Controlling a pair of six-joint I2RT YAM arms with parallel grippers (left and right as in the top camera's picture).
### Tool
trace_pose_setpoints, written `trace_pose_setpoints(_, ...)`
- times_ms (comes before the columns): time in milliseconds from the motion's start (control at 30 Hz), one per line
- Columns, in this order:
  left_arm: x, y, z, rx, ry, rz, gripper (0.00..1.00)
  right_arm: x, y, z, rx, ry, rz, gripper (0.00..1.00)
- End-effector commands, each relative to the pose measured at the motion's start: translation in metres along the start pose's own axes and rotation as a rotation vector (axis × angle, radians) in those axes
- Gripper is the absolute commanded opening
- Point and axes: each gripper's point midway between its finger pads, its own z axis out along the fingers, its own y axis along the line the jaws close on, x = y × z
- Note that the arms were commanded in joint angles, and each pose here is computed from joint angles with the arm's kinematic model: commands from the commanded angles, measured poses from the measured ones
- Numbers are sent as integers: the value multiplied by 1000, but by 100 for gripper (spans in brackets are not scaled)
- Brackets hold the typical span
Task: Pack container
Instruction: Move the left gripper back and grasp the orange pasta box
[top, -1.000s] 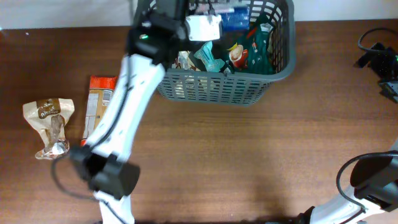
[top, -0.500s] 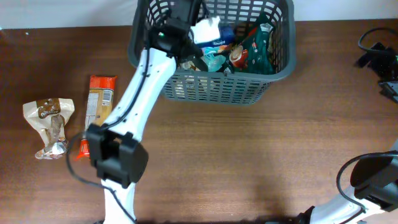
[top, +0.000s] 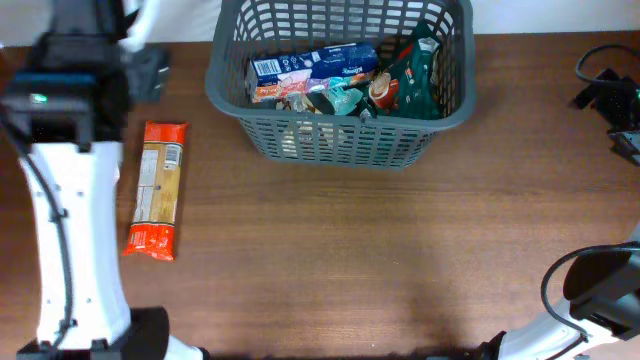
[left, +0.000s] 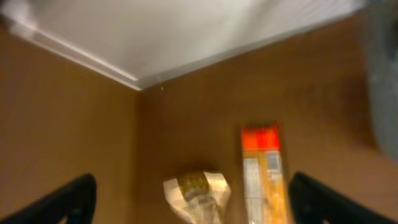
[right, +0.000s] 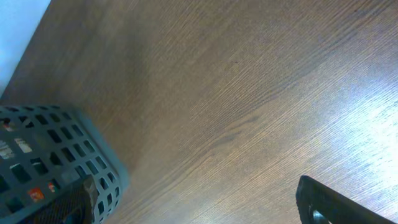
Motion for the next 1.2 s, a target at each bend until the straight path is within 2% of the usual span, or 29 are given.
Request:
trace_pose_setpoints(0, 44, -10, 50, 154, 193, -382, 82, 1, 2, 2, -3, 4, -7, 99)
trace_pose_setpoints(133, 85, -23, 92, 259, 364, -458, 82, 1, 2, 2, -3, 4, -7, 99)
trace_pose_setpoints(200, 120, -45, 125, 308, 512, -457, 82, 1, 2, 2, -3, 4, -7, 99)
trace_pose_setpoints(400, 195, -105, 185, 410, 786, -322, 82, 1, 2, 2, -3, 4, -7, 99)
trace_pose_setpoints(500, 220, -119, 206, 436, 847, -285, 83, 1, 2, 2, -3, 4, -7, 99)
trace_pose_setpoints(633, 236, -129, 224, 468, 874, -234, 83, 1, 2, 2, -3, 4, -7, 99)
trace_pose_setpoints(967, 264, -131, 263, 375, 915, -170, 83, 1, 2, 2, -3, 4, -7, 99)
trace_pose_setpoints(1033, 268, -132, 267, 368, 920, -164, 79, 1, 2, 2, -3, 4, -7, 99)
trace_pose_setpoints(1133, 274, -135, 270, 368, 936, -158, 65, 1, 2, 2, -3, 4, -7, 99)
trace_pose_setpoints(1167, 276, -136, 270, 371, 943, -156, 44, 1, 2, 2, -3, 4, -7, 99)
